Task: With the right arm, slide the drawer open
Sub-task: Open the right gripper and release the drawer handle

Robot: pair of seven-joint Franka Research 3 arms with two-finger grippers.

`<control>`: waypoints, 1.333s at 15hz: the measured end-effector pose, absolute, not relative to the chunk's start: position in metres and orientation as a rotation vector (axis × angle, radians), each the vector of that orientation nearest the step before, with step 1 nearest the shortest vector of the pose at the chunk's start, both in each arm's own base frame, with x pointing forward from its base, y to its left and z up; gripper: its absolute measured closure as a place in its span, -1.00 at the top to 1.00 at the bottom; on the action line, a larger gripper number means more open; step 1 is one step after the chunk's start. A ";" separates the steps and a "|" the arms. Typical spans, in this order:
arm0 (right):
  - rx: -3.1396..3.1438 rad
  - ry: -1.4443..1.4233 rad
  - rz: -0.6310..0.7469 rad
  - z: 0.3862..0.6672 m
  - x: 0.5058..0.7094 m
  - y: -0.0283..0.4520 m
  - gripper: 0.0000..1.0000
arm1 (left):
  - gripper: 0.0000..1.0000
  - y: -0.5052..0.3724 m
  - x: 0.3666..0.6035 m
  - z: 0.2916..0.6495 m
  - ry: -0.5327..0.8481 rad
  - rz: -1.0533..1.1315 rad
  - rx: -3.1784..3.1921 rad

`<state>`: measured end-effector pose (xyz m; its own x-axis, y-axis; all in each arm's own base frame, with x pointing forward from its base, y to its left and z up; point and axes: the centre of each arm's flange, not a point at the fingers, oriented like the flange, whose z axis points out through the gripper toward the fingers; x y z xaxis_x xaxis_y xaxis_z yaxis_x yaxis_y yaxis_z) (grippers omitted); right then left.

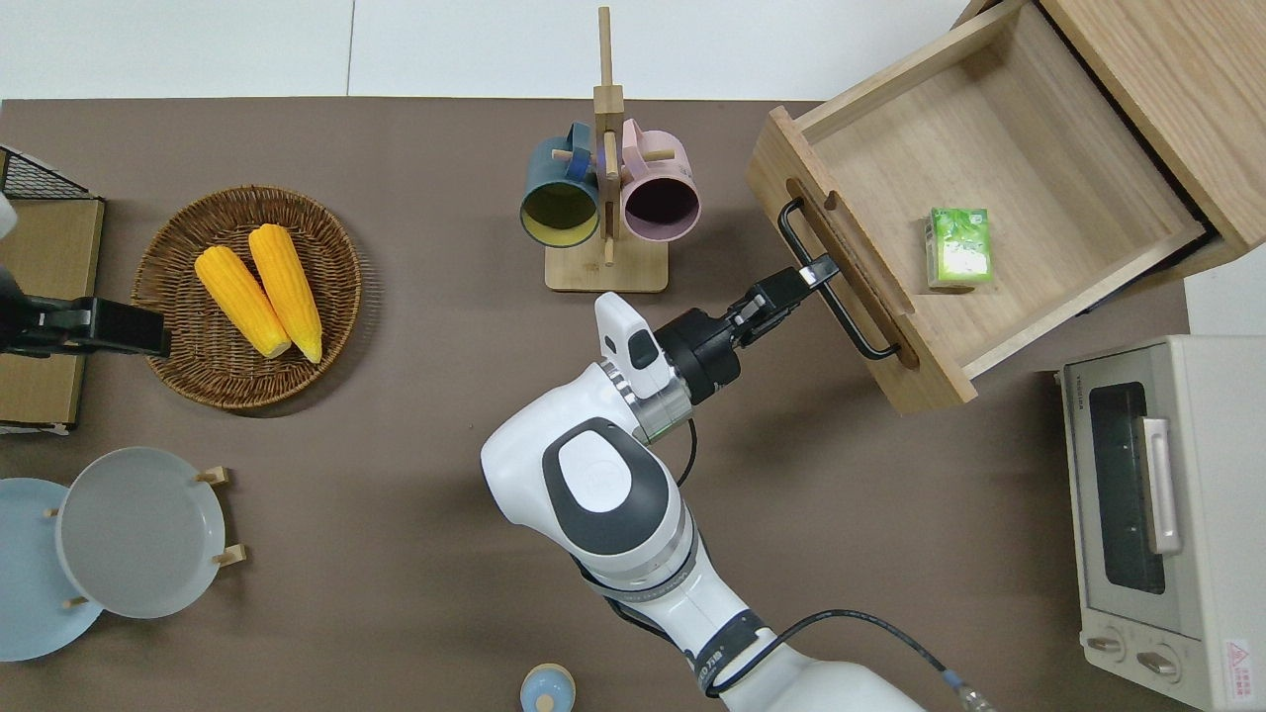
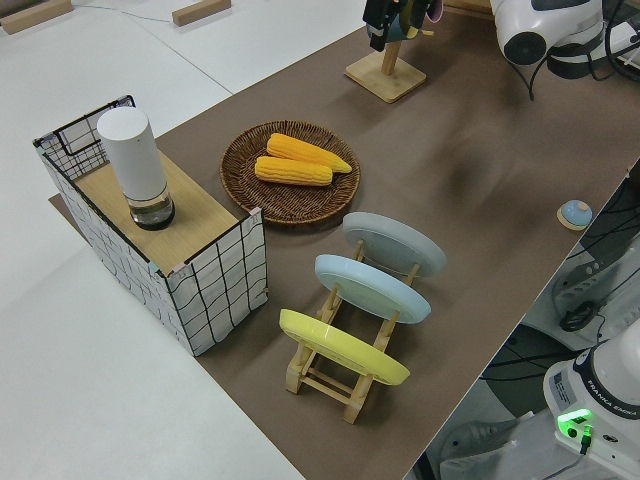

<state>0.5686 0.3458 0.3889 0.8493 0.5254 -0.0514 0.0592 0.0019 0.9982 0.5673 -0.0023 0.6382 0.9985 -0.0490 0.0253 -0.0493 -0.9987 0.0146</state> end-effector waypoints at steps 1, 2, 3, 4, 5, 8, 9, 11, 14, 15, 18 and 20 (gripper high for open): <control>1.541 0.480 0.389 0.389 0.569 0.346 -0.64 | 0.98 -0.002 0.567 0.638 -0.077 0.039 3.125; 1.541 0.481 0.389 0.389 0.569 0.346 -0.62 | 0.98 -0.002 0.567 0.638 -0.077 0.039 3.125; 1.540 0.489 0.396 0.389 0.568 0.349 -0.48 | 0.99 -0.002 0.567 0.638 -0.077 0.039 3.125; 1.541 0.494 0.403 0.390 0.567 0.354 -0.30 | 0.99 -0.002 0.567 0.638 -0.077 0.039 3.125; 1.542 0.496 0.409 0.391 0.565 0.357 -0.09 | 1.00 -0.002 0.567 0.638 -0.077 0.039 3.125; 1.549 0.483 0.429 0.393 0.566 0.360 0.45 | 1.00 -0.002 0.567 0.638 -0.077 0.039 3.125; 1.555 0.477 0.441 0.393 0.567 0.360 0.66 | 0.99 -0.002 0.567 0.638 -0.077 0.039 3.125; 1.564 0.473 0.461 0.391 0.568 0.361 0.95 | 1.00 -0.002 0.567 0.638 -0.077 0.039 3.125; 1.567 0.470 0.468 0.391 0.568 0.362 0.97 | 1.00 -0.002 0.567 0.638 -0.077 0.039 3.125; 1.568 0.470 0.469 0.391 0.568 0.362 0.96 | 1.00 -0.002 0.567 0.638 -0.077 0.039 3.125; 1.592 0.459 0.470 0.395 0.568 0.364 0.96 | 1.00 -0.002 0.567 0.638 -0.077 0.039 3.125; 1.703 0.418 0.457 0.411 0.569 0.371 0.96 | 0.98 -0.002 0.567 0.638 -0.077 0.039 3.125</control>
<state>0.5687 0.3706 0.4107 0.8553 0.5136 0.0691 0.0242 -0.1727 0.9847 0.5673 -0.0023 0.6382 0.9985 -0.0490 0.0253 -0.0493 -0.9987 0.0146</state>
